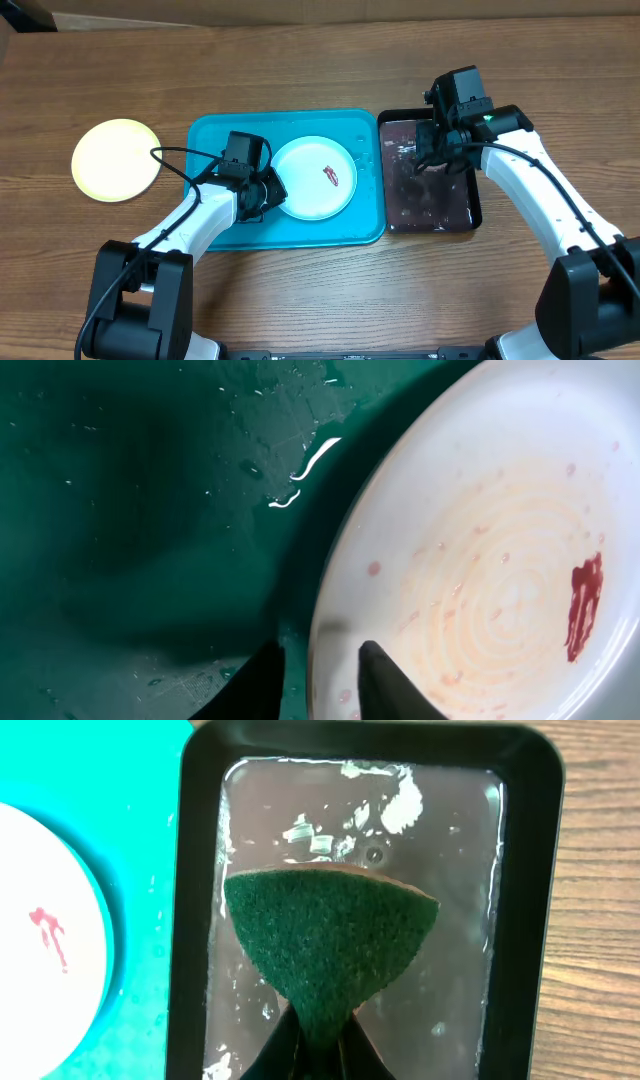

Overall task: Clean dirty plates on tray and stack at the side
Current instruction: 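Grasp the green sponge and rub it in the black tray's water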

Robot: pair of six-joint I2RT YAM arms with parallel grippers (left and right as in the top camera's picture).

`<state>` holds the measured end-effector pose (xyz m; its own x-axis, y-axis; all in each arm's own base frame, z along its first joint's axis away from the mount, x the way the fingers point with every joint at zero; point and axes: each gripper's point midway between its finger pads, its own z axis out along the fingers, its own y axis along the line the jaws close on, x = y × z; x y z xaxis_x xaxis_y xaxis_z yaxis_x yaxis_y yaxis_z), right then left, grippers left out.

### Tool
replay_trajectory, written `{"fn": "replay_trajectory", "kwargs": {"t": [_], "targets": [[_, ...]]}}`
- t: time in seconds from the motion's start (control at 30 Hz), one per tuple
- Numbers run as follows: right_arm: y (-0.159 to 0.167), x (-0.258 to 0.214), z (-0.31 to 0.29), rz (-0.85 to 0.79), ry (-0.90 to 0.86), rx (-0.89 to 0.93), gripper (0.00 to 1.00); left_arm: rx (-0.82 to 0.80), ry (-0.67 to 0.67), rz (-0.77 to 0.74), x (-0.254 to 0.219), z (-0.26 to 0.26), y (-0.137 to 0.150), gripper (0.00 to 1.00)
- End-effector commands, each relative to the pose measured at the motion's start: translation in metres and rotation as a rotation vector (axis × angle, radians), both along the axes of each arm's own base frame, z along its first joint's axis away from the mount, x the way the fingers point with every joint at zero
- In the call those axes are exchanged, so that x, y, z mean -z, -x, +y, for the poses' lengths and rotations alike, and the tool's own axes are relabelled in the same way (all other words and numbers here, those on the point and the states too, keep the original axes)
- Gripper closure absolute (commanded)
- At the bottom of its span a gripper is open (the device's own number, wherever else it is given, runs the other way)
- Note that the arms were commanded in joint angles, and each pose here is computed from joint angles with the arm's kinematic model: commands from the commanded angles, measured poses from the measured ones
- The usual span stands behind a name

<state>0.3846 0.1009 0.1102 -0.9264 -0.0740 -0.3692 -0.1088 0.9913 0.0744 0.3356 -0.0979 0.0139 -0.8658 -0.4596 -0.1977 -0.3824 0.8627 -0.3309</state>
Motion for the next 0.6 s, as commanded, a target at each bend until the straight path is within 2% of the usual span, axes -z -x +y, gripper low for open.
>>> {"fn": "replay_trajectory", "kwargs": {"t": [0.0, 0.23, 0.43, 0.57], "targets": [[-0.0042, -0.01, 0.0018, -0.027, -0.009, -0.01, 0.96, 0.019, -0.019, -0.011, 0.0002, -0.0003, -0.003, 0.79], [-0.0034, -0.0096, 0.0016, -0.023, -0.008, -0.01, 0.96, 0.022, -0.02, -0.012, 0.0002, -0.0003, -0.003, 0.93], [-0.0037, -0.0097, 0.0016, -0.025, -0.008, -0.01, 0.96, 0.021, -0.023, -0.015, 0.0, 0.0001, -0.0038, 0.93], [-0.0035, -0.0099, 0.0016, -0.024, -0.008, -0.01, 0.95, 0.021, -0.021, -0.016, -0.0001, -0.0001, -0.004, 0.83]]}}
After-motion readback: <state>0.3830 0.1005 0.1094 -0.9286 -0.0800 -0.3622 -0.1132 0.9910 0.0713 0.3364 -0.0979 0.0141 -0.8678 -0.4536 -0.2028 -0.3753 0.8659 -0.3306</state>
